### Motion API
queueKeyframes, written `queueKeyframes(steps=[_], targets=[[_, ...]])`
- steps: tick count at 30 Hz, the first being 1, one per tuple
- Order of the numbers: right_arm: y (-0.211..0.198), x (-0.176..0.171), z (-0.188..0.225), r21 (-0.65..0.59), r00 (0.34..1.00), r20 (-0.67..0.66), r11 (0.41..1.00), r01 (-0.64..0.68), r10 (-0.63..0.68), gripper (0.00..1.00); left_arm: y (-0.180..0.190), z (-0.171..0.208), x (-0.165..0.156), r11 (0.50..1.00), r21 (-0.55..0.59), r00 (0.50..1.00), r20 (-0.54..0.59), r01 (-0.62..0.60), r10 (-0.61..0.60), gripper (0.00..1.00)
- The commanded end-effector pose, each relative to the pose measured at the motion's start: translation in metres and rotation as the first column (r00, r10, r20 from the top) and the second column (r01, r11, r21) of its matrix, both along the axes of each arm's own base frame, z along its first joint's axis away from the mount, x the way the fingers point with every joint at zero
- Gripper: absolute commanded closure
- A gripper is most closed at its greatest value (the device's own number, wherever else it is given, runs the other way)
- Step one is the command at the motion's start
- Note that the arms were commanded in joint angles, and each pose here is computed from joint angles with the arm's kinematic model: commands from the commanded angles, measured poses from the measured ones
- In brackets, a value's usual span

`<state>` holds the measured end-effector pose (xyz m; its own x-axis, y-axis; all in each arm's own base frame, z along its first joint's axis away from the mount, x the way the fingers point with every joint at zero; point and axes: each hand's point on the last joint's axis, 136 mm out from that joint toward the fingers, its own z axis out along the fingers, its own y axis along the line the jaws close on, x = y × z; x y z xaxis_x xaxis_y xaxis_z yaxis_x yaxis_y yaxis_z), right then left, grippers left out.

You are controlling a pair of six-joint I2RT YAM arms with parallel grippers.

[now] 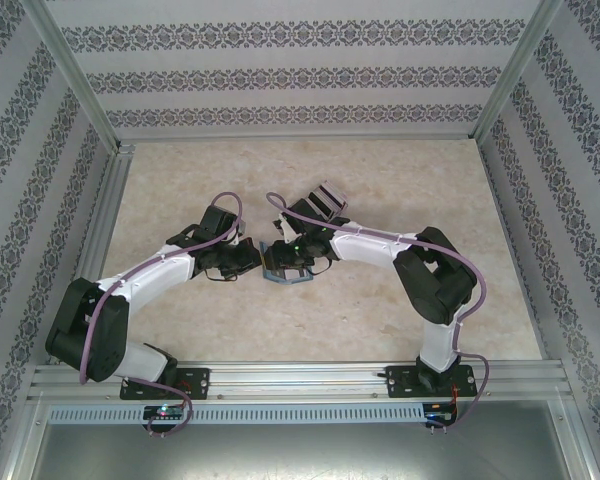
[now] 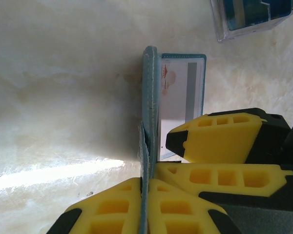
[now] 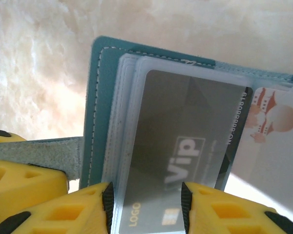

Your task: Put the credit cards into the card holder

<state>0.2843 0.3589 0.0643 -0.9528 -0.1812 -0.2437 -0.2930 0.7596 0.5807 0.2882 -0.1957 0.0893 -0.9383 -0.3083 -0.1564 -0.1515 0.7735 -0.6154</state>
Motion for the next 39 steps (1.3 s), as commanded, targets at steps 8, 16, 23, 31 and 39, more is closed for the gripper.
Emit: queueKeyframes(steps=[8,16,23,31,39], targets=[[-0.003,0.003,0.005,-0.019,1.0,0.026,1.0,-0.002,0.003,0.57,-0.003,0.009,0.002,1.0,-0.008,1.0,0.017,0.011,-0.011,1.0],[-0.005,0.004,0.011,0.002,1.0,0.021,1.0,0.005,-0.005,0.58,-0.002,0.006,0.001,1.0,0.001,1.0,0.014,0.009,-0.009,1.0],[-0.007,0.006,0.013,0.01,1.0,0.02,1.0,0.013,-0.013,0.59,-0.001,0.005,0.001,1.0,0.012,1.0,0.014,0.012,-0.012,1.0],[-0.012,0.007,0.013,0.008,1.0,0.022,1.0,0.022,-0.023,0.63,0.001,0.002,0.0,1.0,0.025,1.0,0.008,0.013,-0.013,1.0],[-0.013,0.008,0.011,0.008,0.999,0.016,1.0,0.027,-0.027,0.63,0.0,0.002,0.001,1.0,0.022,1.0,0.009,0.015,-0.016,1.0]])
